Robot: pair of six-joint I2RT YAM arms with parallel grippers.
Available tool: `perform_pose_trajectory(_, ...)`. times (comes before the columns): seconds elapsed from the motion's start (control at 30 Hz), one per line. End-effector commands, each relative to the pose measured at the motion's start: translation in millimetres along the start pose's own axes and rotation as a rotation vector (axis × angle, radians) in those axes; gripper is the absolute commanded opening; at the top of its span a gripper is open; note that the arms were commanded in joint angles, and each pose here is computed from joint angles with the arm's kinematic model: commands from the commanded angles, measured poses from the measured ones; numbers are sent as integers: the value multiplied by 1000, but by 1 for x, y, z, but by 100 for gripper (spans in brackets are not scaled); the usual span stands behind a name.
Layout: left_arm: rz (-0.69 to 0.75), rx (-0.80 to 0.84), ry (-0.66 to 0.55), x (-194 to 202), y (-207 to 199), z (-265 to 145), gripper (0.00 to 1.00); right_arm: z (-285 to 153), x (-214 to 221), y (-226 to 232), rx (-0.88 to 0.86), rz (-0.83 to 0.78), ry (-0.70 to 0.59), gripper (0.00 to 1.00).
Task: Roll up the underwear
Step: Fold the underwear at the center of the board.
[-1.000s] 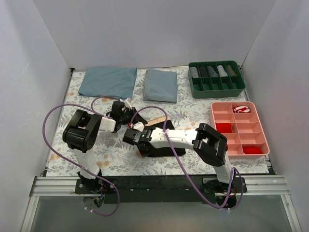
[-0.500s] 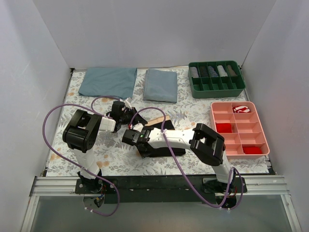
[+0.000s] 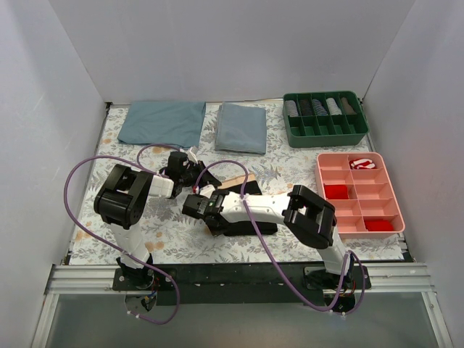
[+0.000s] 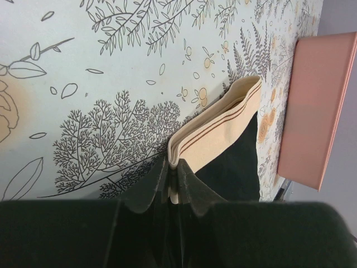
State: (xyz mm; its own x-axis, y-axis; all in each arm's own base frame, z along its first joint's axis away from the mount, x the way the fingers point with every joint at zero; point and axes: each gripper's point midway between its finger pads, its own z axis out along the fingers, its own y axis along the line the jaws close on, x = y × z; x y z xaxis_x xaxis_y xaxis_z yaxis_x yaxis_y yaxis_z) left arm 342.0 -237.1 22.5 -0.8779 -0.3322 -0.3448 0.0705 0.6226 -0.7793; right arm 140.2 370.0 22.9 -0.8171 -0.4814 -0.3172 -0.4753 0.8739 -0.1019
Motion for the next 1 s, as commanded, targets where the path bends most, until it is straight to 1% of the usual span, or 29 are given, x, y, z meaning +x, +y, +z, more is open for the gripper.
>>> perform_pose_trajectory(0.0,-42,-138,34,16,26,-6,0,0,0,-7,31,22,-26,1)
perform_pose_trajectory(0.07,-53,-175,19,14,28,-12,0,-13,-12,-2,-24,38,-85,1)
perform_pose_trajectory(0.1,-54,-178,3,9,23,-16,0,-15,-11,-5,-29,43,-94,1)
perform_pose_trajectory(0.13,-67,-202,10,11,27,-21,0,-19,-12,-3,-55,47,-101,1)
perform_pose_trajectory(0.2,-82,-249,-20,6,33,-29,0,-32,-22,3,-120,63,-154,1)
perform_pose_trajectory(0.23,-93,-260,-26,6,33,-36,0,-31,-16,4,-145,62,-141,1)
perform_pose_trajectory(0.3,-108,-275,-43,2,34,-44,0,-41,-21,9,-208,74,-168,1)
perform_pose_trajectory(0.33,-111,-291,-49,2,34,-50,0,-40,-15,10,-226,72,-153,1)
perform_pose_trajectory(0.4,-99,-304,-68,-3,32,-55,0,-47,-19,13,-271,88,-180,1)
perform_pose_trajectory(0.43,-114,-329,-40,4,35,-59,0,-50,-19,16,-293,89,-182,1)
perform_pose_trajectory(0.63,-92,-389,-55,0,31,-77,0,-61,-23,18,-420,131,-210,1)
perform_pose_trajectory(0.73,-85,-394,-60,-5,22,-85,0,-60,-19,13,-461,161,-196,1)
perform_pose_trajectory(0.77,-85,-398,-61,-6,21,-86,0,-65,-23,13,-487,171,-217,1)
perform_pose_trajectory(0.83,-80,-397,-61,-11,14,-90,0,-62,-19,10,-510,183,-206,1)
perform_pose_trajectory(0.87,-79,-396,-60,-12,12,-90,0,-67,-23,11,-536,191,-227,1)
perform_pose_trajectory(0.97,-75,-404,-58,-15,8,-93,0,-70,-22,9,-570,199,-231,1)
